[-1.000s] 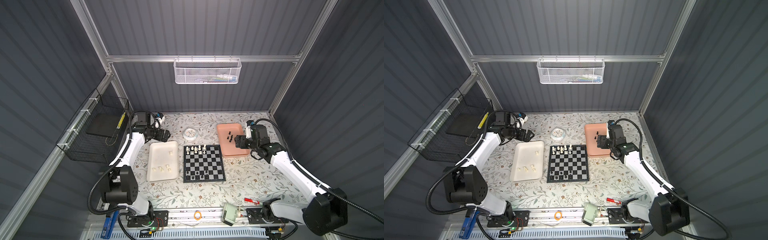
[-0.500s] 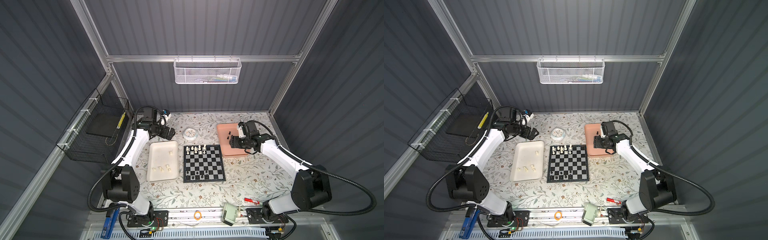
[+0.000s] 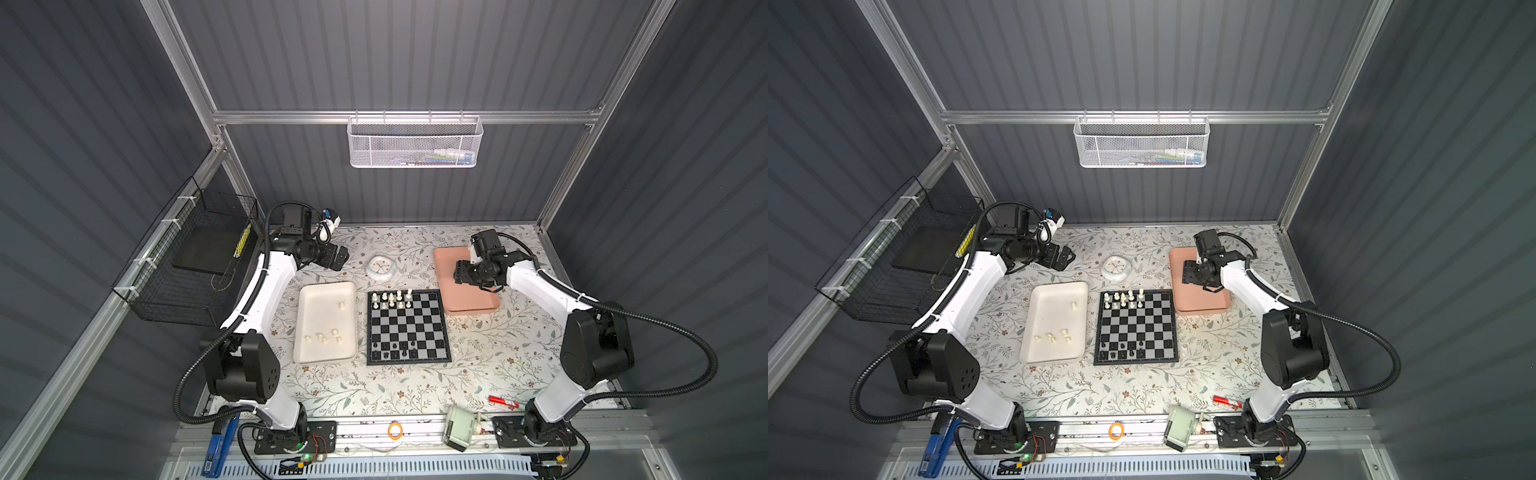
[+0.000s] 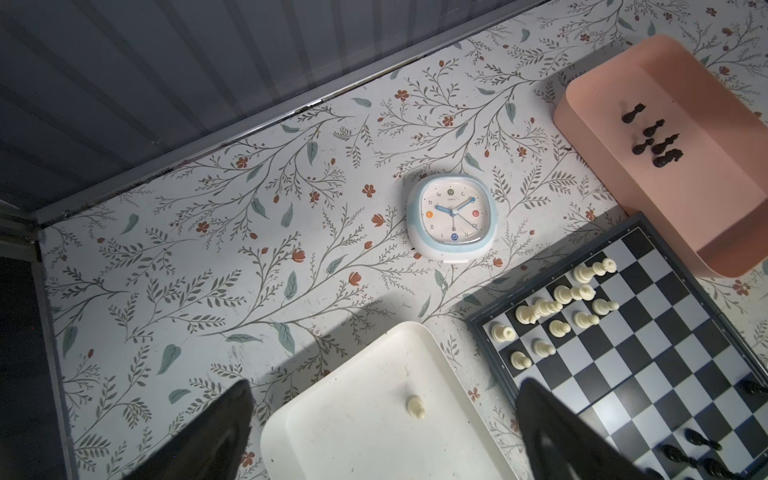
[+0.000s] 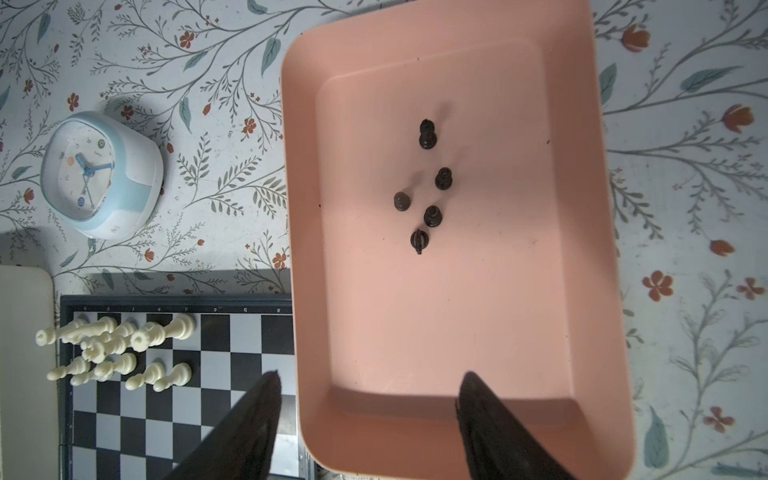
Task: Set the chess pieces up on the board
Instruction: 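Lower the open right gripper onto a black pawn in the pink tray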
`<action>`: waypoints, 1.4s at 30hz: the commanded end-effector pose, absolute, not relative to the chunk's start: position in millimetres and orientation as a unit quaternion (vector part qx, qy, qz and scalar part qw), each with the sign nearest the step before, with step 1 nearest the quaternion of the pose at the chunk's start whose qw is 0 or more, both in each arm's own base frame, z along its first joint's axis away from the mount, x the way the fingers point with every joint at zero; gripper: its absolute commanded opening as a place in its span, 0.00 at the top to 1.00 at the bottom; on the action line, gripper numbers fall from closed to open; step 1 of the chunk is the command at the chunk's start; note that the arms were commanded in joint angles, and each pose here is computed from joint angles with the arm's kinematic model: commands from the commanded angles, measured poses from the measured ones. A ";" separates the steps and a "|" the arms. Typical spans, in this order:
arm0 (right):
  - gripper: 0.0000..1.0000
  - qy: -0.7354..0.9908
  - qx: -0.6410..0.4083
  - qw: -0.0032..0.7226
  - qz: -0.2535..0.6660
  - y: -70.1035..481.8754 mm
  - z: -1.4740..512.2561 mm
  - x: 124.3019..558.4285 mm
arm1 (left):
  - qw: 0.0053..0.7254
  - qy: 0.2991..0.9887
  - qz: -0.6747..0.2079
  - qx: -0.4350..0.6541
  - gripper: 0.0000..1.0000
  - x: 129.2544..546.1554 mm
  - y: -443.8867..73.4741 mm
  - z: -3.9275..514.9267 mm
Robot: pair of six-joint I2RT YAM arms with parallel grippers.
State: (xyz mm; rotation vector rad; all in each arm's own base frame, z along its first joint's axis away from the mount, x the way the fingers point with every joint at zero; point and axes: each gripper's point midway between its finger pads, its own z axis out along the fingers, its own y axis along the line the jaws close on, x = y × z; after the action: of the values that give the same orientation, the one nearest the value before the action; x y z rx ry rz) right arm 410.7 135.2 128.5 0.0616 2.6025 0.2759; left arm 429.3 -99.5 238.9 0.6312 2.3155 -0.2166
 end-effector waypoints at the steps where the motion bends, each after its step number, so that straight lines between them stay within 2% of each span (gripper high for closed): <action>1: 0.30 0.961 0.028 0.260 0.094 130.0 133.0 412.6 | 0.349 0.901 -0.081 0.244 0.01 421.0 -99.2 241.2; 15: 0.33 0.954 0.048 0.280 0.092 114.5 140.2 424.1 | 0.352 0.907 -0.076 0.217 0.00 418.5 -94.2 238.7; 25: 0.41 0.959 0.035 0.266 0.095 119.5 130.5 444.6 | 0.360 0.906 -0.074 0.208 0.00 411.9 -91.4 252.7; 32: 0.50 0.961 0.043 0.255 0.096 112.2 121.8 458.7 | 0.356 0.907 -0.078 0.210 0.01 408.9 -92.8 251.2; 42: 0.49 0.964 0.025 0.251 0.080 104.9 109.2 488.5 | 0.347 0.907 -0.097 0.216 0.00 408.1 -99.3 248.8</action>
State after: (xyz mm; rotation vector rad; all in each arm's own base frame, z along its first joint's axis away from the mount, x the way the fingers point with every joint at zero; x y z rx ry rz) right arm 482.4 102.9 111.7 0.1196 2.6114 0.2307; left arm 414.9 -91.6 251.3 0.5398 2.3297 -0.2035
